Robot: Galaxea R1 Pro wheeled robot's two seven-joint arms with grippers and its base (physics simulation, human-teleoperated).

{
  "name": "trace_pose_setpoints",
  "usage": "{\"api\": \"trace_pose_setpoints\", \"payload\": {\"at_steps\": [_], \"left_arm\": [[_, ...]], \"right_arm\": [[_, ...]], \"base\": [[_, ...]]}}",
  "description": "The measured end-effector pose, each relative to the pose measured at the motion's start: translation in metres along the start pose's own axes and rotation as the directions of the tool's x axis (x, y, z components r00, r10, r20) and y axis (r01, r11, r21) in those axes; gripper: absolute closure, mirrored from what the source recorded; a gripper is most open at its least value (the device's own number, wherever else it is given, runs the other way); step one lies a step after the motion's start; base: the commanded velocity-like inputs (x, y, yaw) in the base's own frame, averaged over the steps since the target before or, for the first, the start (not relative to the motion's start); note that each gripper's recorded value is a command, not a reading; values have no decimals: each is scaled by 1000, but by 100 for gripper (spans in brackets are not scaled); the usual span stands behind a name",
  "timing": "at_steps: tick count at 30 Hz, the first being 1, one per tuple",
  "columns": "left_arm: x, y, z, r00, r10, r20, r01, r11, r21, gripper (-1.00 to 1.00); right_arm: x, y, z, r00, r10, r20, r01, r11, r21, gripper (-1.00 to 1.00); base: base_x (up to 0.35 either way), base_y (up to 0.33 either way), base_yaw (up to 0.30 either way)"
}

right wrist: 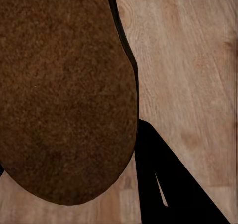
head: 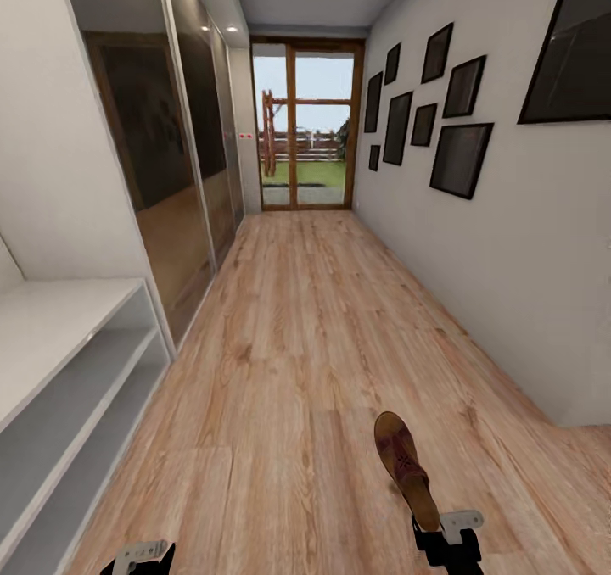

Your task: Pick up the two gym shoes and the two sandals from the corridor floor and place them onto the hallstand (shoe rack) in the corridor, making sure they are on the rack and not on the floor. Arrange them so the two gym shoes are next to each other and the two sandals are next to each other.

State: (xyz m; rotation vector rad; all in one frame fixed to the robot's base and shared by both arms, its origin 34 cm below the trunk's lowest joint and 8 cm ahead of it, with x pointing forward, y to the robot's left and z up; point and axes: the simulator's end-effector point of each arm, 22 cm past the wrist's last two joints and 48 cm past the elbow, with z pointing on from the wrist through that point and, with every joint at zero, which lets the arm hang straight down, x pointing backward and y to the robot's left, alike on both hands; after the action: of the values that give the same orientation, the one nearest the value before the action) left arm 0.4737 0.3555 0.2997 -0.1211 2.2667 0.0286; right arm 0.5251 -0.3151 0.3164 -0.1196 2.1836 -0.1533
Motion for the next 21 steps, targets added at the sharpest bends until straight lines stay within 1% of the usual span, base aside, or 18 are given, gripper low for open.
{"api": "trace_pose_setpoints", "payload": {"at_steps": [9,21], "left_arm": [[3,0,0,1000,0,-6,0,1000,0,-100],[7,1,0,1000,1,-14,-1,1000,-1,-100]], "right_arm": [[3,0,0,1000,1,-6,-1,1000,0,100],[7,1,1,1000,-1,-14,1,1000,-2,100]], "base": [[335,18,-264],[303,178,-264]]}}
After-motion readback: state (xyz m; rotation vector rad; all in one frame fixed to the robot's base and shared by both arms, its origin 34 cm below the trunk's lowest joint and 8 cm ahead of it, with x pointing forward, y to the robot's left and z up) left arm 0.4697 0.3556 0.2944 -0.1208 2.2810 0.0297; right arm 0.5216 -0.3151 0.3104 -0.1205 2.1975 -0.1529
